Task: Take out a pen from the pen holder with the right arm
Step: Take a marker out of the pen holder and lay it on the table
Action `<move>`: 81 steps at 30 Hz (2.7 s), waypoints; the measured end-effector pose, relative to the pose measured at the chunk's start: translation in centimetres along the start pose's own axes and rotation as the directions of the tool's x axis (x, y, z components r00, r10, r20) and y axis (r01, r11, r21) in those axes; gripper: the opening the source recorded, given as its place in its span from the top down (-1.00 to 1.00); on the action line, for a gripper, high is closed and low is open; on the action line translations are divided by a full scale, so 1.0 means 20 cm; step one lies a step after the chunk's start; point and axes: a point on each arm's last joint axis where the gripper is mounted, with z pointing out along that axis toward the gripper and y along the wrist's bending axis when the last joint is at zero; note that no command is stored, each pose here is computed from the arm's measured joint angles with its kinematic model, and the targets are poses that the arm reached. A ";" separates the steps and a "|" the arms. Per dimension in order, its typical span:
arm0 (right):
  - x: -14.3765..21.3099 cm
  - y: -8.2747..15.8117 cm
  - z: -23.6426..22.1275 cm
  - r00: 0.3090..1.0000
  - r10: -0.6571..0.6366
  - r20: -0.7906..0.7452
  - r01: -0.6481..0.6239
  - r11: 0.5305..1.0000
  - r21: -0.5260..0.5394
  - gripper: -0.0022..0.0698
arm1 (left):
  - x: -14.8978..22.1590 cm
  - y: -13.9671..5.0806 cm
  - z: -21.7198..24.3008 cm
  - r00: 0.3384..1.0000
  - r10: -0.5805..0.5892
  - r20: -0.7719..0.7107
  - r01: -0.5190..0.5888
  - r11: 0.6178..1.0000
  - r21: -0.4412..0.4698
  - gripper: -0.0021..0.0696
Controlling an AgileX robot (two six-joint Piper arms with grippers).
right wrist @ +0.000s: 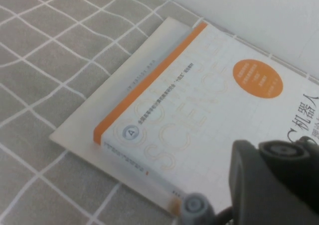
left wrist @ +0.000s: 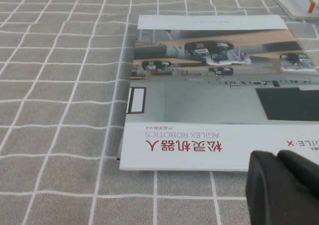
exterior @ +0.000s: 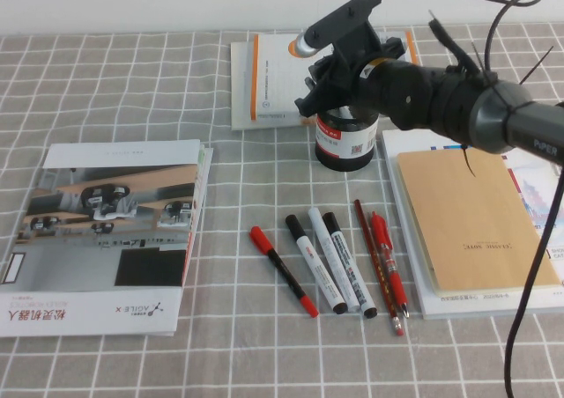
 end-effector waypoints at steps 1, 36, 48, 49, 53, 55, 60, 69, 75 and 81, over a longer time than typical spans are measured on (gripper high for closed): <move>-0.01 0.00 -0.01 1.000 0.000 -0.002 0.000 1.000 -0.004 0.64 | 0.00 0.00 0.00 1.000 0.000 0.000 0.000 1.000 0.000 0.96; -0.48 0.17 -0.77 0.932 0.170 -0.320 -0.259 0.931 -0.259 0.64 | 0.00 0.00 0.00 1.000 0.000 0.000 0.000 1.000 0.000 0.96; -0.15 0.56 -0.47 0.803 0.109 -0.586 -0.342 0.889 -0.303 0.64 | 0.00 0.00 0.00 1.000 0.000 0.000 0.000 1.000 0.000 0.96; -0.13 0.58 -0.45 0.793 0.111 -0.599 -0.350 0.887 -0.300 0.64 | 0.00 0.00 0.00 1.000 0.000 0.000 0.000 1.000 0.000 0.96; -0.05 0.62 -0.38 0.771 0.119 -0.626 -0.373 0.880 -0.292 0.64 | 0.00 0.00 0.00 1.000 0.000 0.000 0.000 1.000 0.000 0.96; -0.04 0.64 -0.35 0.767 0.124 -0.629 -0.381 0.877 -0.291 0.64 | 0.00 0.00 0.00 1.000 0.000 0.000 0.000 1.000 0.000 0.96; -0.02 0.66 -0.28 0.769 0.130 -0.626 -0.387 0.874 -0.294 0.64 | 0.00 0.00 0.00 1.000 0.000 0.000 0.000 1.000 0.000 0.96; 0.06 0.69 -0.18 0.751 0.126 -0.648 -0.394 0.873 -0.286 0.64 | 0.00 0.00 0.00 1.000 0.000 0.000 0.000 1.000 0.000 0.96; 0.08 0.71 -0.16 0.744 0.125 -0.657 -0.398 0.872 -0.284 0.64 | 0.00 0.00 0.00 1.000 0.000 0.000 0.000 1.000 0.000 0.96; 0.11 0.72 -0.14 0.740 0.127 -0.661 -0.400 0.872 -0.281 0.63 | 0.00 0.00 0.00 1.000 0.000 0.000 0.000 1.000 0.000 0.96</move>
